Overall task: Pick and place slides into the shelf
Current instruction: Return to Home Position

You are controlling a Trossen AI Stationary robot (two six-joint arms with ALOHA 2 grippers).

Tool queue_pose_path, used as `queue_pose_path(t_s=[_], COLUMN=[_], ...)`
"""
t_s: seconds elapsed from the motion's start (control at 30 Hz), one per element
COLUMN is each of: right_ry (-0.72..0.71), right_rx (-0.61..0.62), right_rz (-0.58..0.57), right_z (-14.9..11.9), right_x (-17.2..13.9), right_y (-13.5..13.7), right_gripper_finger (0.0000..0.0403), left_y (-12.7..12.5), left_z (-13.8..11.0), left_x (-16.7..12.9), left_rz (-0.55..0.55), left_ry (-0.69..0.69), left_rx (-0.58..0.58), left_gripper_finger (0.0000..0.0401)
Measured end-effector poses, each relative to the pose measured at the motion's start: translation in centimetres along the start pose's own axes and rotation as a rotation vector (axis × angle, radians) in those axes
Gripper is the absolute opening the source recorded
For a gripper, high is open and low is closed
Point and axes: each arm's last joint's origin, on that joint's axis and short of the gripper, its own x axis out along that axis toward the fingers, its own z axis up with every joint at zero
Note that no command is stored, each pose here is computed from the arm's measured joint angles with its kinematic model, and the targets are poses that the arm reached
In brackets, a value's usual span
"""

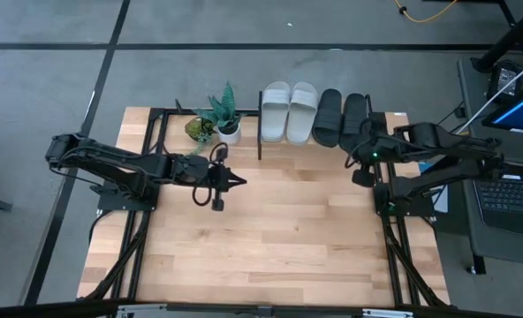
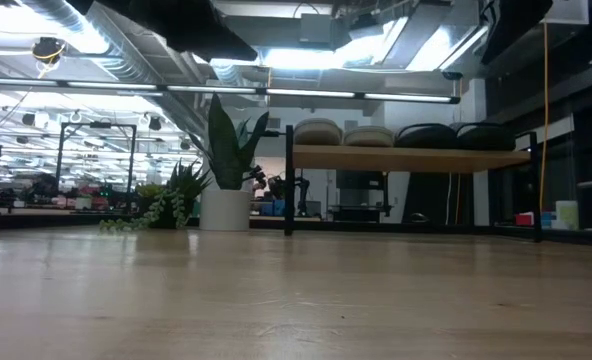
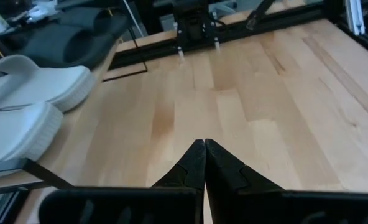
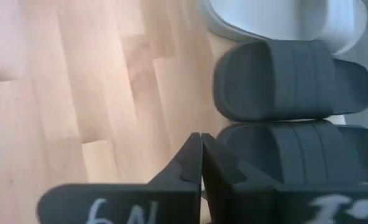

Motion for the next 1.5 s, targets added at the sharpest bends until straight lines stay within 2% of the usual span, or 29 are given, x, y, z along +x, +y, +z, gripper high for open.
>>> queue_pose_path(t_s=[0.1,0.2,0.27,0.43,0.6,0.73,0.87,0.93,1.17,1.27,1.5], right_ry=[-0.013,-0.018,-0.006,-0.032,-0.163,-0.293,-0.386,-0.418,-0.584,-0.644,-0.739], right_rx=[0.005,0.018,0.011,0.014,0.069,0.02,0.014,0.024,0.03,0.009,-0.023], right_rz=[0.02,-0.03,-0.051,-0.001,0.088,0.169,0.205,0.24,0.356,0.39,0.418], right_z=[0.0,-0.4,-1.0,-2.2,-2.6,-3.1,-3.7,-4.3,-5.6,-5.6,-5.3], right_x=[-0.1,0.5,1.4,4.4,6.5,8.0,9.6,10.5,11.9,11.6,10.5], right_y=[0.8,1.9,2.9,6.0,9.0,11.1,12.3,12.6,12.7,12.1,9.8], right_gripper_finger=[0.0005,0.0006,0.0004,0.0003,0.0002,0.0002,0.0002,0.0001,0.0001,0.0001,0.0], left_y=[0.3,0.6,0.8,1.7,2.1,2.4,2.3,2.2,2.3,2.4,2.8], left_z=[0.2,0.3,0.0,-0.8,-0.9,-1.2,-2.0,-3.2,-7.0,-8.5,-9.8], left_x=[-0.4,-0.7,-0.8,-0.7,-0.7,-1.2,-2.4,-3.3,-5.6,-6.4,-8.1], left_rz=[0.01,0.021,0.023,0.047,0.008,0.008,0.006,0.004,-0.021,0.0,0.052], left_ry=[-0.014,-0.02,0.009,0.082,0.077,0.108,0.063,0.035,-0.196,-0.224,-0.281], left_rx=[-0.013,-0.02,-0.004,-0.017,-0.023,-0.006,-0.012,-0.039,-0.119,-0.154,-0.205], left_gripper_finger=[0.0,0.0,0.0,0.0,0.0,0.0,0.0,0.0,0.0,0.0,0.0])
